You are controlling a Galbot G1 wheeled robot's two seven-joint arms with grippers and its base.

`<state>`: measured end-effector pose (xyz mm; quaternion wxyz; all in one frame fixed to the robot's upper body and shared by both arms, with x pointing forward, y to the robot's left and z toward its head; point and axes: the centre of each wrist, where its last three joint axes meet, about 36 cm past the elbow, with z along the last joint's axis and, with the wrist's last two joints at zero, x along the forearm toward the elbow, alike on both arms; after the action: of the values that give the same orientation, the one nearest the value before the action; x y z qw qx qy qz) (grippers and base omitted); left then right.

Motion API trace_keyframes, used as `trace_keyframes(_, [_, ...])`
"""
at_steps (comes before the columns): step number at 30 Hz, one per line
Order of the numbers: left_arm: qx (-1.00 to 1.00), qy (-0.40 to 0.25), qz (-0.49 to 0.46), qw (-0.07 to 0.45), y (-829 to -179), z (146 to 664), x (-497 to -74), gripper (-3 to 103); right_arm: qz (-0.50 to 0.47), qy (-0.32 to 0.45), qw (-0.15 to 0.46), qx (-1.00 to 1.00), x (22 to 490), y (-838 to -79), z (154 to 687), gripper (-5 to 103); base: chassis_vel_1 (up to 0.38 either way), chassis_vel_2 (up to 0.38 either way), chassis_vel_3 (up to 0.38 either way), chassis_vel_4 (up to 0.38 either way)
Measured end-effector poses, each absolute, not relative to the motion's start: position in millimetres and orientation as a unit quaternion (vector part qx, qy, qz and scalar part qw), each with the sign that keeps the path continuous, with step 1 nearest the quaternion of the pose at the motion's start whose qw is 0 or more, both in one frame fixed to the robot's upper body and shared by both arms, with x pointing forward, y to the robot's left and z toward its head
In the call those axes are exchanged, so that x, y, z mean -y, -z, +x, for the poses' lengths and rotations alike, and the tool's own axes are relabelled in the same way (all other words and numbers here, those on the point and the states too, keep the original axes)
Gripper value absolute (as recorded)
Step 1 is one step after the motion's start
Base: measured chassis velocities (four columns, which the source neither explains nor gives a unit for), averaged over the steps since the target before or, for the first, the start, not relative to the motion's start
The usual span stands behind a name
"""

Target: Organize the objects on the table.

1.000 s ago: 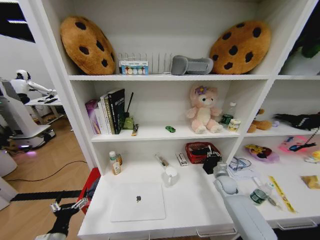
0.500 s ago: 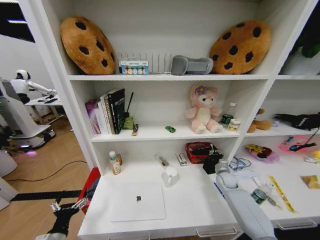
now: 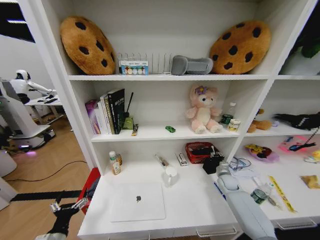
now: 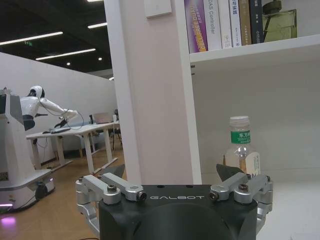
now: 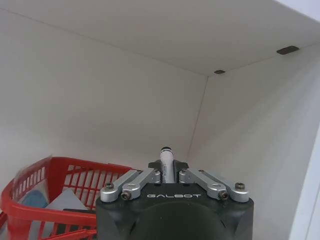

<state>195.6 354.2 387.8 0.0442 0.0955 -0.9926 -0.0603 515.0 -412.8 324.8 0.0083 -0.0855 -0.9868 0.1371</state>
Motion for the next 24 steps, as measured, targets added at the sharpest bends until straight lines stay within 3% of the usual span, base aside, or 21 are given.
trace_keyframes(4, [0.993,0.06,0.096,0.044,-387.8,195.6,-354.2,100,-0.082,-0.138,0.006,0.987,408.6,-323.1,515.7,8,0.0,0.0,0.0,0.0])
trace_keyframes(7, [0.993,0.06,0.096,0.044,-387.8,195.6,-354.2,100,-0.081,-0.139,0.006,0.987,407.5,-322.2,515.1,16,0.0,0.0,0.0,0.0])
trace_keyframes(9, [0.993,0.06,0.096,0.044,-387.8,195.6,-354.2,100,-0.079,-0.14,0.005,0.987,406.7,-322.5,511.8,27,0.0,0.0,0.0,0.0])
trace_keyframes(15, [0.993,0.06,0.096,0.044,-387.8,195.6,-354.2,100,-0.08,-0.14,0.002,0.987,408.1,-324.9,506.6,43,0.0,0.0,0.0,0.0])
trace_keyframes(17, [0.993,0.06,0.096,0.044,-387.8,195.6,-354.2,100,-0.08,-0.138,-0.006,0.987,407.2,-331.5,501.2,60,0.0,0.0,0.0,0.0])
trace_keyframes(18, [0.993,0.06,0.096,0.044,-387.8,195.6,-354.2,100,-0.08,-0.138,-0.006,0.987,407.2,-331.5,501.2,60,0.0,0.0,0.0,0.0])
trace_keyframes(20, [0.993,0.06,0.096,0.044,-387.8,195.6,-354.2,100,-0.077,-0.132,-0.014,0.988,403.9,-341.8,489.7,71,0.0,0.0,0.0,0.0])
trace_keyframes(22, [0.993,0.06,0.096,0.044,-387.8,195.6,-354.2,100,-0.072,-0.13,-0.017,0.989,402.0,-345.9,482.4,71,0.0,0.0,0.0,0.0])
trace_keyframes(24, [0.993,0.06,0.096,0.044,-387.8,195.6,-354.2,100,-0.053,-0.128,-0.019,0.99,395.7,-352.0,460.7,81,0.0,0.0,0.0,0.0])
